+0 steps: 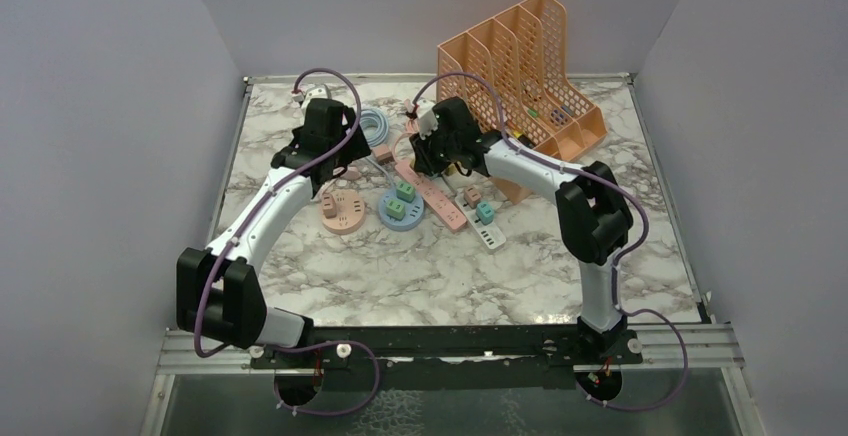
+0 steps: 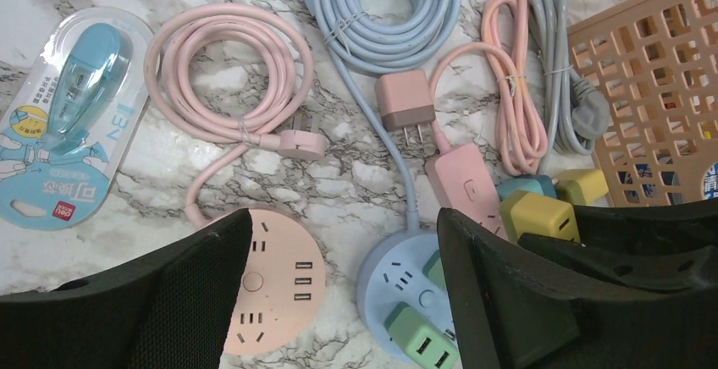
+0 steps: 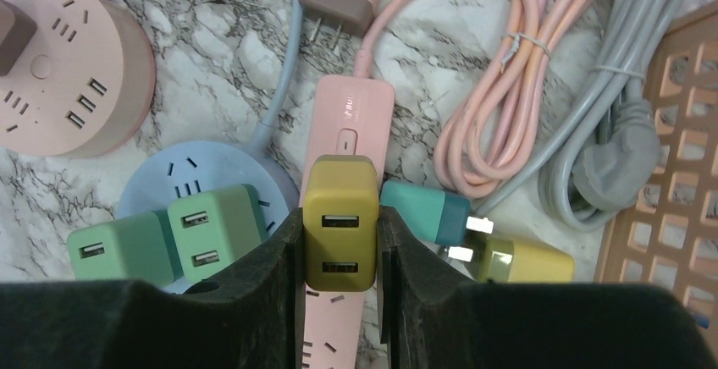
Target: Insert the plug
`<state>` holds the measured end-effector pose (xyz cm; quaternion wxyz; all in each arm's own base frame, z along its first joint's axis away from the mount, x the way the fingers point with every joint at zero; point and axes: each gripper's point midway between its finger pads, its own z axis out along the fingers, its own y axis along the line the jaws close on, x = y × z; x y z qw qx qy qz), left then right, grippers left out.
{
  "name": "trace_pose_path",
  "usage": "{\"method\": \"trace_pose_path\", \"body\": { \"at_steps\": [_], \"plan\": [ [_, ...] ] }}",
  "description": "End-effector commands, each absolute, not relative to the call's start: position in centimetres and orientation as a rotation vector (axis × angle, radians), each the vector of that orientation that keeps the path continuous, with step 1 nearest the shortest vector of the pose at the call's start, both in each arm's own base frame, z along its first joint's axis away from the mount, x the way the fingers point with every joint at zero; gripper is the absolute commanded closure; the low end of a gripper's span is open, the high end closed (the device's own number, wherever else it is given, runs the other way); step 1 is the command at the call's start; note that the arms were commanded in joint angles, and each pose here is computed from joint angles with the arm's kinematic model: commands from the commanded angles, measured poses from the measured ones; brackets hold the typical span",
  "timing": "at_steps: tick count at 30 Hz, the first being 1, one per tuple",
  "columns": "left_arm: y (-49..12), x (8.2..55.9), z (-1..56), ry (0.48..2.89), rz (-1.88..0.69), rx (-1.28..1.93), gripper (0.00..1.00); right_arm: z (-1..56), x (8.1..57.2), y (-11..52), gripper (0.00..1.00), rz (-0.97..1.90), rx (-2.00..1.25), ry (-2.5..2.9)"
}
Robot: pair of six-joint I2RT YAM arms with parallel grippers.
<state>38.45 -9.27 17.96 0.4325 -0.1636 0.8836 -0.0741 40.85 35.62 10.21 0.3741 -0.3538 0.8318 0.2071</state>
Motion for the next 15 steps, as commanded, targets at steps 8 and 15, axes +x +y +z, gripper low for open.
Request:
{"method": "trace_pose_path", "body": {
  "at_steps": [8, 15],
  "plan": [
    [-9.6, 39.9, 19.4, 2.175, -0.231, -0.433, 0.19, 9.4, 40.3, 36.9, 0.99, 0.51, -1.094, 2.086],
    [-9.7, 39.8, 19.1, 2.186, -0.221, -0.387, 0.2, 8.3, 39.6, 36.5, 0.99, 0.483, -1.143, 2.131]
  ]
}}
